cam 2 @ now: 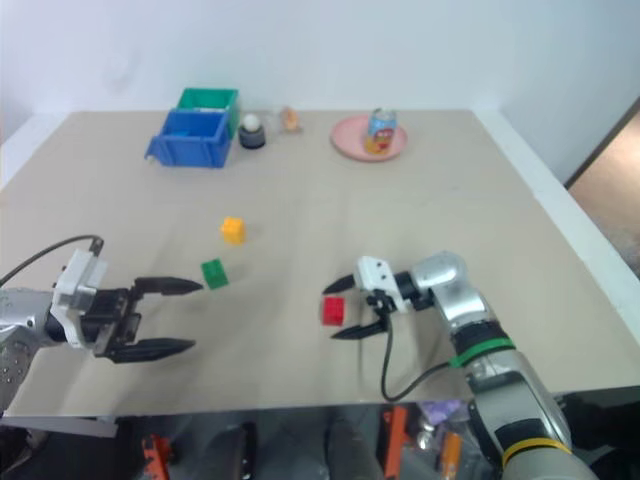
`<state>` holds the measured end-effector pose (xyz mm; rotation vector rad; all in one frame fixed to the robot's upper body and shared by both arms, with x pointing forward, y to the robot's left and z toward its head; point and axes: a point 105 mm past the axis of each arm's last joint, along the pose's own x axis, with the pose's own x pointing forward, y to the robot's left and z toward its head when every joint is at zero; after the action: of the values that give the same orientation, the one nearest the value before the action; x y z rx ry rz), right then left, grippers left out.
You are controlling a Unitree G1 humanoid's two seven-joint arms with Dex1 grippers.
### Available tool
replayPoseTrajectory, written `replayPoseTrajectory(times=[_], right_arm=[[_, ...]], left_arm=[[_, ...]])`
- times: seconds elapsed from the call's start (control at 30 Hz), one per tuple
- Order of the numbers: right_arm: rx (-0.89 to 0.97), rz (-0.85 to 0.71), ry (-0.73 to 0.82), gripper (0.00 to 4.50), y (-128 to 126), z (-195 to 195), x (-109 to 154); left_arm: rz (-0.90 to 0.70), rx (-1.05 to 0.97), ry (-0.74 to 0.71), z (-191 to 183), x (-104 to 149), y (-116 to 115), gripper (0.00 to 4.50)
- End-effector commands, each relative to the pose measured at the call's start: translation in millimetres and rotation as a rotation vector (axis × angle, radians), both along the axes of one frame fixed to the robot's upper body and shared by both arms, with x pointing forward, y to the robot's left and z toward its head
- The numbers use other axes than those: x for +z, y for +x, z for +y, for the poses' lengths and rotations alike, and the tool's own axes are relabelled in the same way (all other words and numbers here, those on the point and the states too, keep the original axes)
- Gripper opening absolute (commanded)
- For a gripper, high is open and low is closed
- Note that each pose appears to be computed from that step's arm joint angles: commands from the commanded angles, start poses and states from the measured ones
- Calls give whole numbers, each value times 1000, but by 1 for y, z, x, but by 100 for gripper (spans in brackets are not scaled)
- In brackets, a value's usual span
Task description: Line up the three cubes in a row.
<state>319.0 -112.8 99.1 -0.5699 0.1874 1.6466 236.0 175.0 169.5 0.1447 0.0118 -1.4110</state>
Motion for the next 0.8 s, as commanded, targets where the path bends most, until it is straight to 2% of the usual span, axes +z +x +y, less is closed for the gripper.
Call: replayPoseTrajectory(times=[0.03, 0.3, 0.47, 0.67, 0.8], right_arm=[[29, -4, -45, 446, -2, -11, 11], [-35, 47, -155, 446, -3, -42, 10], [-140, 50, -169, 446, 6, -68, 26], [-372, -67, -121, 446, 35, -113, 78], [-546, -183, 67, 446, 63, -117, 124]], left_arm=[[-33, -5, 4, -1, 5, 1, 450], [-15, 21, 16, 8, 2, 5, 450], [18, 53, -1, 13, 2, 6, 450], [144, 124, -125, 15, 10, 1, 450], [202, 157, -172, 14, 7, -11, 450]])
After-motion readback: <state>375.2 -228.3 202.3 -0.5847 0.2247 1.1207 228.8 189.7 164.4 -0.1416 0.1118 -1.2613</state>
